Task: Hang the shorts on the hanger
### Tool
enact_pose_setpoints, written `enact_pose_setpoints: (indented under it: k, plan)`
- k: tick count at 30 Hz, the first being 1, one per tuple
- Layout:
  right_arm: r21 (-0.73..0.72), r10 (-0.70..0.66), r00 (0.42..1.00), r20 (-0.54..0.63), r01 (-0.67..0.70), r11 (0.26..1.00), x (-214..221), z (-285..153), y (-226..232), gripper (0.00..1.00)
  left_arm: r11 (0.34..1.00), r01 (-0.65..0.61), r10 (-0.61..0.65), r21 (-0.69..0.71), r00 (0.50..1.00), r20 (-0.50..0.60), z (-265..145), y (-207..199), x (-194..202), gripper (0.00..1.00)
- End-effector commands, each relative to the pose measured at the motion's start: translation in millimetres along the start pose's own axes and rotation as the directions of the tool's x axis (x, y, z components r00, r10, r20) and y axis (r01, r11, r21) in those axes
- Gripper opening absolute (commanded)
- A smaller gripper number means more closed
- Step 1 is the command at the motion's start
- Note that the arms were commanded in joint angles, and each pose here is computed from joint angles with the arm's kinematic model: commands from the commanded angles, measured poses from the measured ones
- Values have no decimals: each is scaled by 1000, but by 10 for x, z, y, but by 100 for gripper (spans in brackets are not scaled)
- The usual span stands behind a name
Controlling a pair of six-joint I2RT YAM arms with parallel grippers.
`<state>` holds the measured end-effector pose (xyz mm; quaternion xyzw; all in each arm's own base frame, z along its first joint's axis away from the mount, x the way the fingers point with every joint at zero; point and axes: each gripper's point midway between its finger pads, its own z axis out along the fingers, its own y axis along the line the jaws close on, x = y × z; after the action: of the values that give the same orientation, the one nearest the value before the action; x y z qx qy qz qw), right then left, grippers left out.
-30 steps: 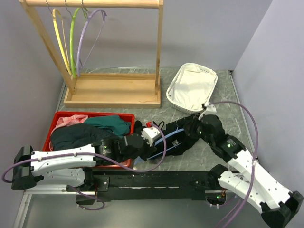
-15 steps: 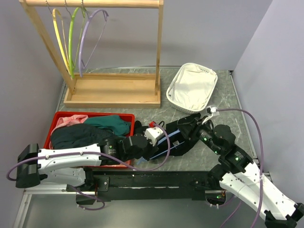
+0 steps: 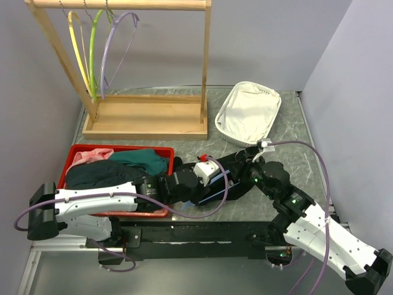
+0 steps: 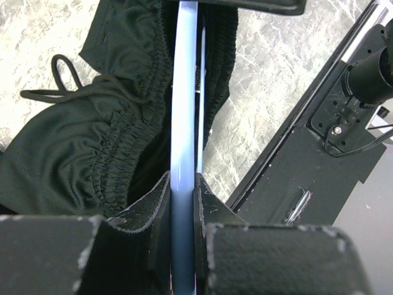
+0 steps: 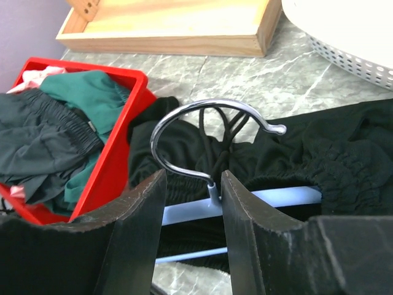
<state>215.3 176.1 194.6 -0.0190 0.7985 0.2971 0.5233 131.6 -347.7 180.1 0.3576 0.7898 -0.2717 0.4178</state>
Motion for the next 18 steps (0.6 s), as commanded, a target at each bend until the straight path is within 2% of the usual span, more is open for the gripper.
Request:
enact_pose_setpoints:
  k: [1, 3, 6, 7, 8, 10, 11, 13, 14, 16, 17, 18]
  plan:
    - [16, -10, 998, 67, 9, 1000, -94, 65, -9, 48, 998, -2, -4, 55, 994, 105, -63, -160, -426, 1]
    - [25, -12, 997, 81, 10, 1000, -103, 58, -34, 43, 998, -5, -1, 57, 995, 103, -57, -170, -439, 1]
    - [32, -18, 994, 108, 15, 999, -142, 39, -55, 24, 998, -3, -2, 57, 996, 85, -37, -178, -409, 3]
    - [35, -18, 993, 114, 14, 999, -147, 35, -64, 10, 999, 1, -6, 53, 996, 84, -35, -175, -420, 6]
    - [33, -18, 993, 121, 14, 999, -158, 24, -64, 2, 999, 15, -18, 31, 996, 83, -32, -145, -430, 13]
    - [29, -22, 992, 123, 19, 999, -136, 20, -74, 0, 999, 33, -32, -5, 996, 85, -28, -91, -451, 27]
    - [26, -21, 991, 133, 18, 999, -151, 3, -76, 0, 998, 54, -50, -41, 995, 88, -43, -37, -483, 43]
    - [31, -22, 990, 141, 18, 999, -138, -7, -101, 0, 993, 80, -72, -86, 993, 90, -59, 29, -513, 67]
    - [31, -21, 988, 151, 17, 999, -150, -23, -107, 0, 989, 114, -104, -100, 990, 101, -78, 31, -589, 73]
    - [28, -24, 987, 156, 20, 999, -143, -35, -117, 0, 980, 133, -122, -149, 989, 84, -121, 107, -578, 76]
    - [29, -24, 986, 164, 19, 999, -159, -48, -120, 0, 971, 181, -166, -155, 980, 105, -170, 101, -675, 83]
    - [28, -25, 986, 162, 21, 999, -139, -47, -130, 0, 964, 194, -179, -183, 979, 96, -204, 151, -655, 85]
